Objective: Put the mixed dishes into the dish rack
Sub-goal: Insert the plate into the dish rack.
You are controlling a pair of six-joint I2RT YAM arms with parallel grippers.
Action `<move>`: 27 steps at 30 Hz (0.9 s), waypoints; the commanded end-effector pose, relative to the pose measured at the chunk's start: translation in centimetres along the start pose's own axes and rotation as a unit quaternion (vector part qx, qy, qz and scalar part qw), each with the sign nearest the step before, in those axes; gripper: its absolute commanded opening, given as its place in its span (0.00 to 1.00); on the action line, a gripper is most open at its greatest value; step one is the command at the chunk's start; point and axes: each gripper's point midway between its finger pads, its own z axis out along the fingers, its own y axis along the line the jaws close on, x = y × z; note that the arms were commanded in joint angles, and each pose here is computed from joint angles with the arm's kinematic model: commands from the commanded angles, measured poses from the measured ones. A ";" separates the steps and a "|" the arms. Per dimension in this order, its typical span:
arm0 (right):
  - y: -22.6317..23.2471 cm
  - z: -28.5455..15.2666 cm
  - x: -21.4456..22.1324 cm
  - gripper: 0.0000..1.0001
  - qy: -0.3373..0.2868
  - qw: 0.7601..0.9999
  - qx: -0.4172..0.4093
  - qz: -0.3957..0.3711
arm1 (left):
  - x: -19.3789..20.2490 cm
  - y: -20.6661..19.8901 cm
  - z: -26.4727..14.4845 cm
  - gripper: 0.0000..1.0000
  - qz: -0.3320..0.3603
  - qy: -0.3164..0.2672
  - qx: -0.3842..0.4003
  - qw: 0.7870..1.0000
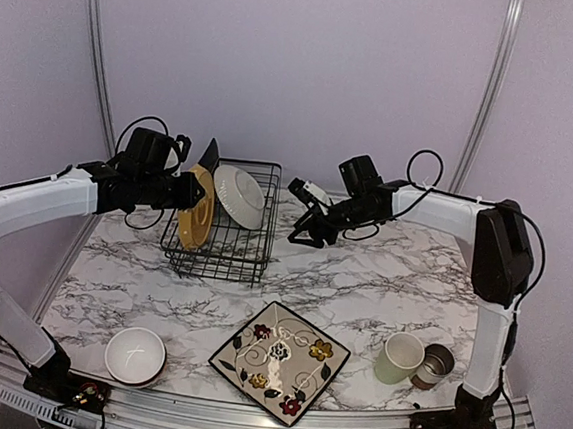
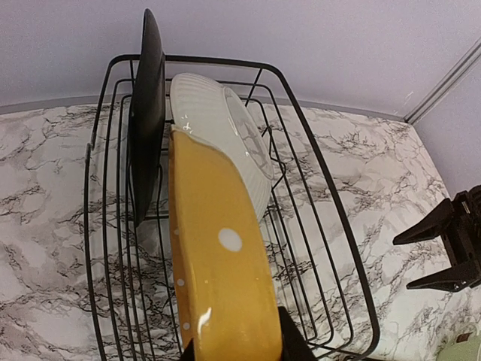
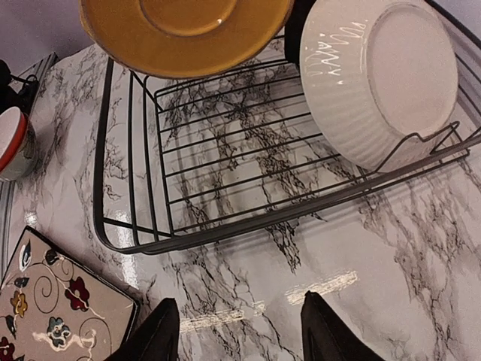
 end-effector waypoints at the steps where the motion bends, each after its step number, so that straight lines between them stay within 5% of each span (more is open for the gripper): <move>1: 1.2 0.3 -1.3 0.53 -0.012 1.000 -0.018 0.003 | -4.5 -1.3 -1.1 0.00 0.002 -0.083 0.023 0.996; 27: 6.4 4.3 -0.5 0.54 0.017 0.995 -0.085 -0.045 | -7.3 -0.6 2.6 0.00 -0.007 -0.122 0.023 0.992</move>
